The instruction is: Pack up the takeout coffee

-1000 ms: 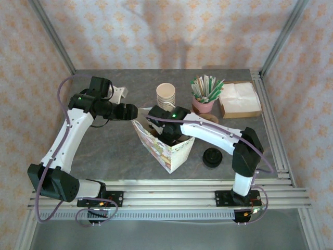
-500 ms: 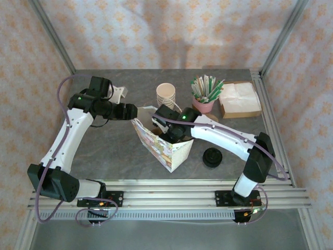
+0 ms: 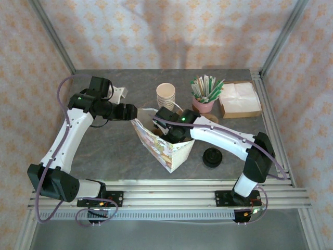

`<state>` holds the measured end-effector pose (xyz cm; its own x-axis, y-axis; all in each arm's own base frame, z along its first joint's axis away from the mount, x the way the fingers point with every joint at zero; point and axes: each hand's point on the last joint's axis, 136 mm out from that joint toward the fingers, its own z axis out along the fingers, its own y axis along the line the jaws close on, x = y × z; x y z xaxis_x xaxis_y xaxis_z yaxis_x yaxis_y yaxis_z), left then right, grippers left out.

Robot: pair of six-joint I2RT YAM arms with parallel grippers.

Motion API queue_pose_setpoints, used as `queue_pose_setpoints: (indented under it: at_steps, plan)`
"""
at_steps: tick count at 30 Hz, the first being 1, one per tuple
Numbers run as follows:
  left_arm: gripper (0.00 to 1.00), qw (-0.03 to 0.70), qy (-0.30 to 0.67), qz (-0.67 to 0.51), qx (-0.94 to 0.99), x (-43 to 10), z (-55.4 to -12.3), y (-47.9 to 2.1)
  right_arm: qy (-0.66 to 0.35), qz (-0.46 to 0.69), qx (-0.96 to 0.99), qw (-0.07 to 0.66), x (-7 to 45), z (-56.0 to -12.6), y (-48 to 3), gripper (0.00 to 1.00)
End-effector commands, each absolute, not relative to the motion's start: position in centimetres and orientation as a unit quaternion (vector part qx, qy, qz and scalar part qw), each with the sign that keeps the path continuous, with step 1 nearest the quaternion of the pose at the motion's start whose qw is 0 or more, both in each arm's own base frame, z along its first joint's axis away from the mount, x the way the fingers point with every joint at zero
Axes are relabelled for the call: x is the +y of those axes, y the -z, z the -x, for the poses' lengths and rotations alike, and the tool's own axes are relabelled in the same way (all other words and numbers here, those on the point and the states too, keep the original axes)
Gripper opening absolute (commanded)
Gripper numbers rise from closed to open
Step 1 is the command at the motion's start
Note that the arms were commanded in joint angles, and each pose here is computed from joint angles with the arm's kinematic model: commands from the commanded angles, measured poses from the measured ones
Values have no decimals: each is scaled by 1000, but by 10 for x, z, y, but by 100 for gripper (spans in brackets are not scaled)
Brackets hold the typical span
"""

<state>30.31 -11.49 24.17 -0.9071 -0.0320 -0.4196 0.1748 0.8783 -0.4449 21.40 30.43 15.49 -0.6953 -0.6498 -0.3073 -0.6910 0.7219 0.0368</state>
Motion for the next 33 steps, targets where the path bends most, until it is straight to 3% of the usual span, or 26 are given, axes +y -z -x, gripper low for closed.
queue_pose_setpoints:
  at_steps: [1, 33]
  plan:
    - [70, 214, 219, -39, 951, -108, -302, -244, -55, 354, 924, 136, 289, -214, -156, 41]
    - [70, 214, 214, -39, 952, -107, -302, -245, -37, 349, 929, 115, 273, -208, -148, 41]
